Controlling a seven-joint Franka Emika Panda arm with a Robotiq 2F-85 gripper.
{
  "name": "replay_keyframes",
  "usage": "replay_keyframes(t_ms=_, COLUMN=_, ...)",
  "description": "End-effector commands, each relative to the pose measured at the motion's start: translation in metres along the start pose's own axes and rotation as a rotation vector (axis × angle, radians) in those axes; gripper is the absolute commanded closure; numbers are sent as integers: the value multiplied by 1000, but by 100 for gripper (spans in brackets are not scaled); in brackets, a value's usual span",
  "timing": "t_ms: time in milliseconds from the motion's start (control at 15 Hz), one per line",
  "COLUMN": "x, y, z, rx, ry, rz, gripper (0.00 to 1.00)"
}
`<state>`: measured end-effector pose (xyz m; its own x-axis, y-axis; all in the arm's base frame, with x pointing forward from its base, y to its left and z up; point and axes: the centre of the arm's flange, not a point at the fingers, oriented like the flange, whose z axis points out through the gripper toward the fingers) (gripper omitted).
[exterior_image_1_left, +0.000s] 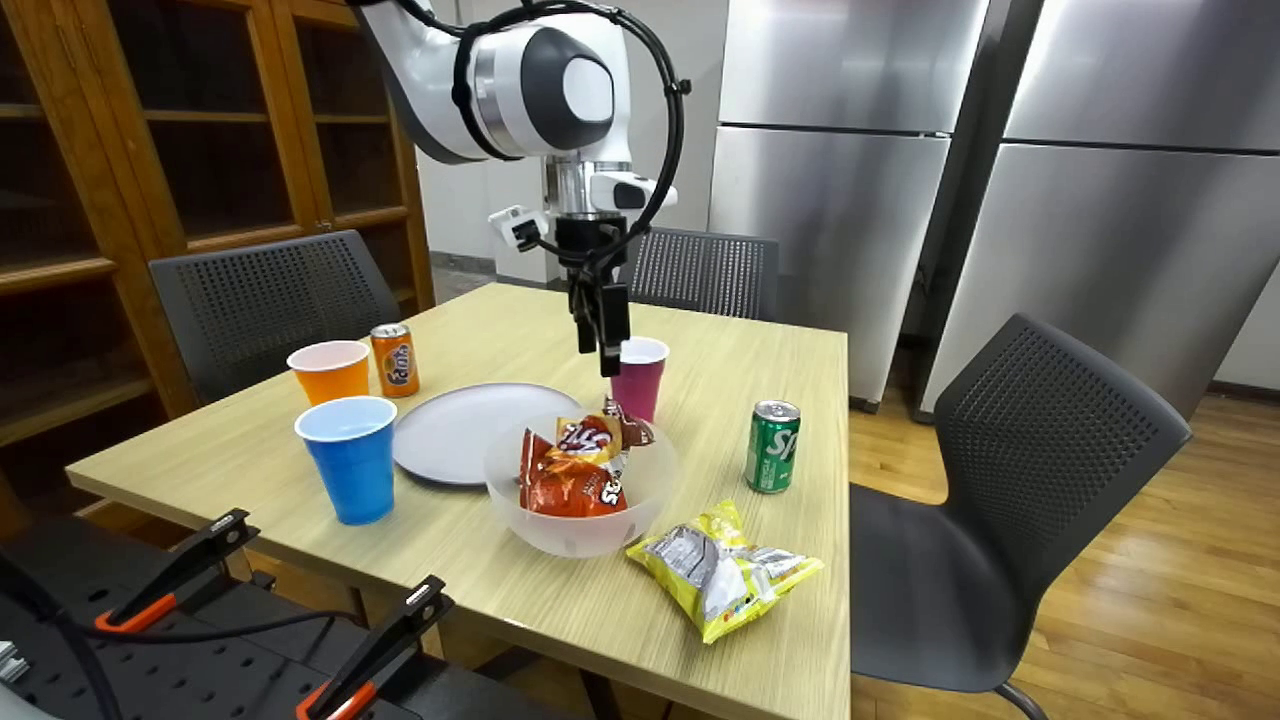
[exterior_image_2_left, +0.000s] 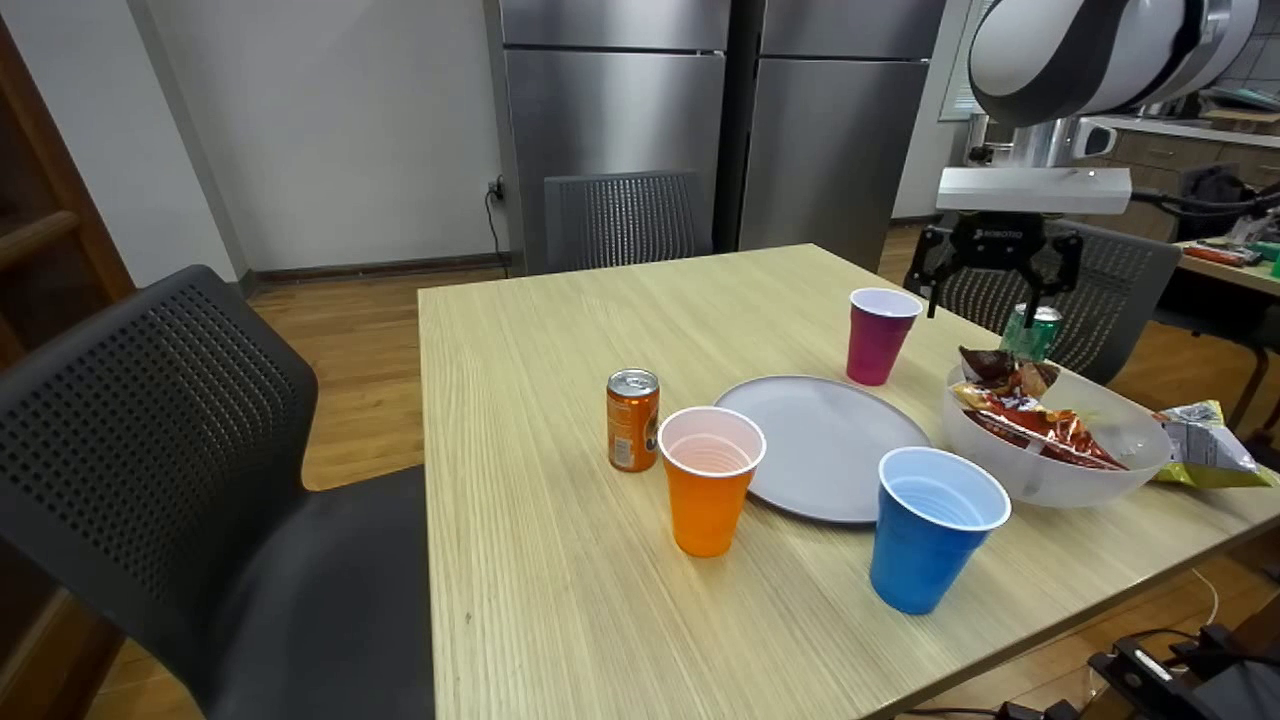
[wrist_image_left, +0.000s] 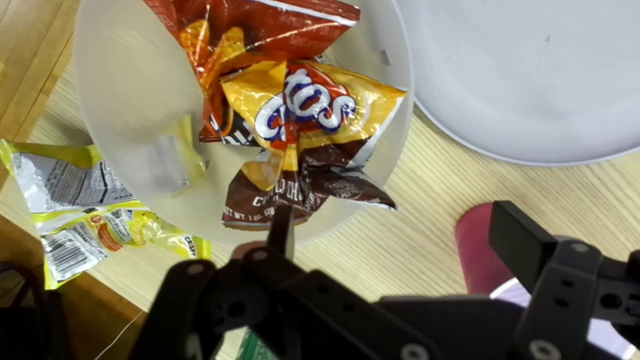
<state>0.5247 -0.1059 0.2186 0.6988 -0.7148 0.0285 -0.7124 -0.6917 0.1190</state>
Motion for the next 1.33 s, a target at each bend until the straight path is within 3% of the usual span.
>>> replay_keyframes(t_ms=0, x=8, y=-17, z=-19, rx=19, ry=4, rz=-33, gripper=0)
replay_keyframes(t_ms=533, x=35, y=-59, z=-36, rx=43, ry=60, rz=-78, gripper=0)
replay_keyframes(t_ms=1267, x=70, y=-125, z=-18, rx=4, ry=74, rz=-94, gripper=0)
